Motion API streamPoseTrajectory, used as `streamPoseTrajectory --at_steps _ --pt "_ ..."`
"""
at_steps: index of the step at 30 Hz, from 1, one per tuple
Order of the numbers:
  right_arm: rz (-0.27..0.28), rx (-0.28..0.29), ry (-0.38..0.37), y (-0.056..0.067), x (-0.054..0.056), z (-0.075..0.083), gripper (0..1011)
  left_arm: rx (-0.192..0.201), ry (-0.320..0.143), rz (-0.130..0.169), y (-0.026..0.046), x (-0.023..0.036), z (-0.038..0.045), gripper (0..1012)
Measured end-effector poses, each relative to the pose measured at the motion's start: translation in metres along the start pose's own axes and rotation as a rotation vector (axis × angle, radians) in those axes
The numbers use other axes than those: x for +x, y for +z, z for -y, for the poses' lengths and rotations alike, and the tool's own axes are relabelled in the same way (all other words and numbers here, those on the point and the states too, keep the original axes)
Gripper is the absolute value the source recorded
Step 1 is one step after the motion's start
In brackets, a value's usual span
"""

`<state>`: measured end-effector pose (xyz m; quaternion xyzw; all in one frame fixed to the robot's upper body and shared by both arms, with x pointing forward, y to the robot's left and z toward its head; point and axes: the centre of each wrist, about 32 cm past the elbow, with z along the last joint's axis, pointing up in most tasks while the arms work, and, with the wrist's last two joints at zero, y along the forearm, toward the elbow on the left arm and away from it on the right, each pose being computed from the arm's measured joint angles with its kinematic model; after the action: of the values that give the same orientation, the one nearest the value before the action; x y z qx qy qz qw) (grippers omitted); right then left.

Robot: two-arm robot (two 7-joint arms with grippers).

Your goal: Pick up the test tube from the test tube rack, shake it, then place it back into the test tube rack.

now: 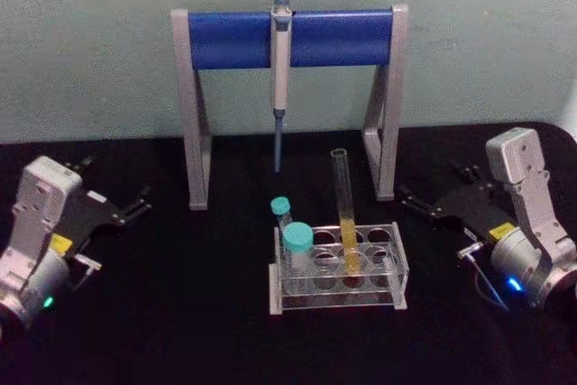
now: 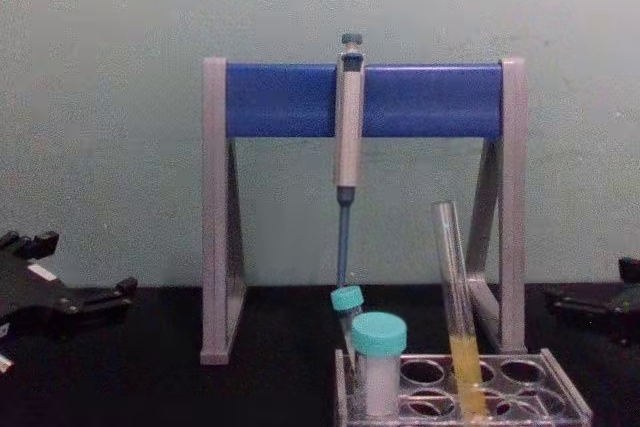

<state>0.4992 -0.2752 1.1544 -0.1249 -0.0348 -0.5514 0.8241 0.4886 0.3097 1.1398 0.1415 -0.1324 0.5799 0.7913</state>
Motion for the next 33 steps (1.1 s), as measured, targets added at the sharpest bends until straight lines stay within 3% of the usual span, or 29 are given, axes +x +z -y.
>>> streamPoseTrajectory --at_steps 33 --pt "0.006 0.009 -0.003 0.0019 -0.0003 0.001 1000 0.0 0.0 0.0 0.0 0.0 0.0 1001"
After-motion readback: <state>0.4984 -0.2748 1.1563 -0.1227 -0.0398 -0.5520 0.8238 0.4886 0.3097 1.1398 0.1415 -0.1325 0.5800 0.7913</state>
